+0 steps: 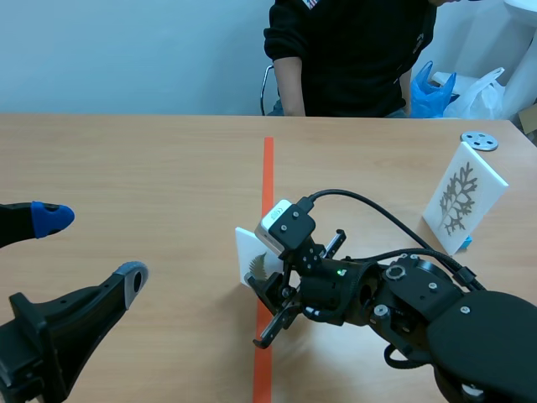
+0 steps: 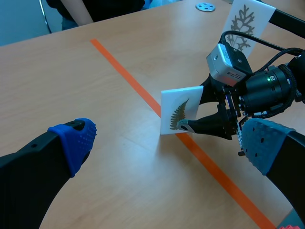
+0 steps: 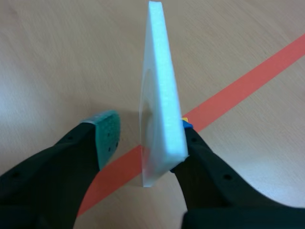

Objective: Sort the leaf by its shape. The table is split by an orange tape line. A compound leaf with several leaflets goes to the left side, a simple leaf with one blade goes to the right side. Return to the home posture when a red brick is placed on the table.

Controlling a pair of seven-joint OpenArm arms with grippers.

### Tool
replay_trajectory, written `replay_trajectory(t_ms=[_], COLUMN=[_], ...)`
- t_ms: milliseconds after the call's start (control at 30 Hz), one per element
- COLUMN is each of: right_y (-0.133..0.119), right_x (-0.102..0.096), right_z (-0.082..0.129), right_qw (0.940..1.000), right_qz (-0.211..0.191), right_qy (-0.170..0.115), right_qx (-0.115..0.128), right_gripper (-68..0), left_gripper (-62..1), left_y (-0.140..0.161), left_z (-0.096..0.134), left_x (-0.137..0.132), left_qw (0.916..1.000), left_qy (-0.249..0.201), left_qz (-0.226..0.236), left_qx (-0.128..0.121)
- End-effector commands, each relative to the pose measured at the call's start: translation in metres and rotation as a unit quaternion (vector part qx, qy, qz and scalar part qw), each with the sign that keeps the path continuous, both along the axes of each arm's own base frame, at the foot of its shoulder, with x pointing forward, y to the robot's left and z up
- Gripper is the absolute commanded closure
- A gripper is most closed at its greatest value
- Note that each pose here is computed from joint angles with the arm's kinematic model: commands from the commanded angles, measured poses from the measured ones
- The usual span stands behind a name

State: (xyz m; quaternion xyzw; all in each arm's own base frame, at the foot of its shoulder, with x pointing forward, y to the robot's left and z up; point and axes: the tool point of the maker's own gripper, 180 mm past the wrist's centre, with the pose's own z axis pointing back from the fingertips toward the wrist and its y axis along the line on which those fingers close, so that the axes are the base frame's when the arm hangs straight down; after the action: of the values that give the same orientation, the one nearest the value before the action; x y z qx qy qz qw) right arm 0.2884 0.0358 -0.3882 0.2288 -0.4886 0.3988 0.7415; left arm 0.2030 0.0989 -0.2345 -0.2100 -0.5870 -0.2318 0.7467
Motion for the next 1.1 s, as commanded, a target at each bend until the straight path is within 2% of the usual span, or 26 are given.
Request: replay_trajectory(t_ms=[0, 200, 367, 567, 733, 867, 1067], right_y=[0.000, 0.000, -0.006, -0.026, -0.053, -0.079, -0.127], right_x=[0.009, 0.010, 0.017, 0.030, 0.033, 0.032, 0.029], right_z=[0.015, 0.015, 0.022, 0.059, 0.088, 0.107, 0.114], right_qw=[0.9997, 0.9997, 0.9993, 0.9960, 0.9904, 0.9849, 0.9730], right_qz=[-0.002, -0.003, -0.015, -0.050, -0.094, -0.132, -0.204], right_qy=[-0.021, -0.021, -0.028, -0.058, -0.075, -0.084, -0.077], right_qx=[0.014, 0.014, 0.018, 0.045, 0.068, 0.074, 0.074], right_gripper=[-13.3, -3.5, -1.5, -1.5, -1.5, -1.5, -1.5], left_gripper=[-62.3, -62.3, -62.3, -62.3, -62.3, -62.3, -62.3], left_y=[-0.002, -0.002, -0.002, -0.002, -0.002, -0.002, -0.002], left_z=[0.008, 0.008, 0.008, 0.008, 0.008, 0.008, 0.008], left_x=[0.002, 0.002, 0.002, 0.002, 0.002, 0.002, 0.002], left_qw=[0.9999, 0.9999, 0.9999, 0.9999, 0.9999, 0.9999, 0.9999], left_qy=[-0.013, -0.013, -0.013, -0.013, -0.013, -0.013, -0.013], left_qz=[-0.002, -0.002, -0.002, -0.002, -0.002, -0.002, -0.002], left_qx=[-0.008, -0.008, -0.008, -0.008, -0.008, -0.008, -0.008])
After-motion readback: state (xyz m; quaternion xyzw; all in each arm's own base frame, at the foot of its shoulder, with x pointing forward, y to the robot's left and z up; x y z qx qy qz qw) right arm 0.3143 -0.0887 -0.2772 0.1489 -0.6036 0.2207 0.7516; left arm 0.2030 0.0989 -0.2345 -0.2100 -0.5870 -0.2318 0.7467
